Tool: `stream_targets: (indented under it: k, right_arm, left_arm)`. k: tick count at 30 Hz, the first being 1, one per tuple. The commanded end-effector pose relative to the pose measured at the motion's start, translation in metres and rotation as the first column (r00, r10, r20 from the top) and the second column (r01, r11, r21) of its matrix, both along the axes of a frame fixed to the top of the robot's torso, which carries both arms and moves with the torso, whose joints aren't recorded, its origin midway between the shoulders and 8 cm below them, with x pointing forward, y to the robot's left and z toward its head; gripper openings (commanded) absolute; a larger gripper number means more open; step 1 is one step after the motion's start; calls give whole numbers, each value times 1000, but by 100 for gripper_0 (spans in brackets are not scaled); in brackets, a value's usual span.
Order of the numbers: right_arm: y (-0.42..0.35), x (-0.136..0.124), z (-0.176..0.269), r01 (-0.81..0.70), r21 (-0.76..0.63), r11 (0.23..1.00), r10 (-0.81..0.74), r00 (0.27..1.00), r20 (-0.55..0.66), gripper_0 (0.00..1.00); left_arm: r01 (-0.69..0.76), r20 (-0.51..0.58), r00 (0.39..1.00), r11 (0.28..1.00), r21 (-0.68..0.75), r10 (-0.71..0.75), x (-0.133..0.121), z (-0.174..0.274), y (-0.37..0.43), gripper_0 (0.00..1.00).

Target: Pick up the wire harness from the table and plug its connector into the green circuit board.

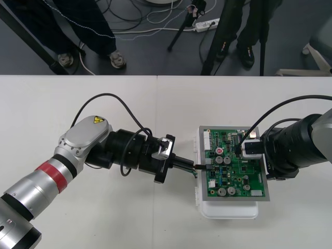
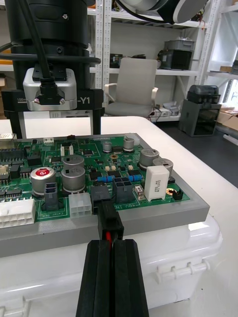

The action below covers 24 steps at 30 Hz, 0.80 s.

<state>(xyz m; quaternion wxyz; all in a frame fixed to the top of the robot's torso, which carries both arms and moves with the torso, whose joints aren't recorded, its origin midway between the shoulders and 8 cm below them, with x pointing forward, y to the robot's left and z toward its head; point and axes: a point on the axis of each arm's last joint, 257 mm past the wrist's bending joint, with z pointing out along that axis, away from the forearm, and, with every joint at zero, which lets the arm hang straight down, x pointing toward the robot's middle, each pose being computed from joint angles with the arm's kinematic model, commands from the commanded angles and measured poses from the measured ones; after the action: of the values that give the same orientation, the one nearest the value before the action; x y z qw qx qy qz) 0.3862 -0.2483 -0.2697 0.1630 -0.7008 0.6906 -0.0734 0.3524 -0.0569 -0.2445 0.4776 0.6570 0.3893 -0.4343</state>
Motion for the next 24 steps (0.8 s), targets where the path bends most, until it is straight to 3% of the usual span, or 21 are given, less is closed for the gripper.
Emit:
stream_targets:
  k: [1, 24]
  right_arm:
    - [27, -1, 4, -58, 35, 998, 58, 998, 10, 100]
    - [32, -1, 4, -60, 44, 997, 59, 998, 12, 100]
  left_arm:
    - [54, -22, 998, 998, 22, -54, -19, -4, 5, 0]
    - [41, -11, 999, 999, -1, -41, -17, 3, -7, 0]
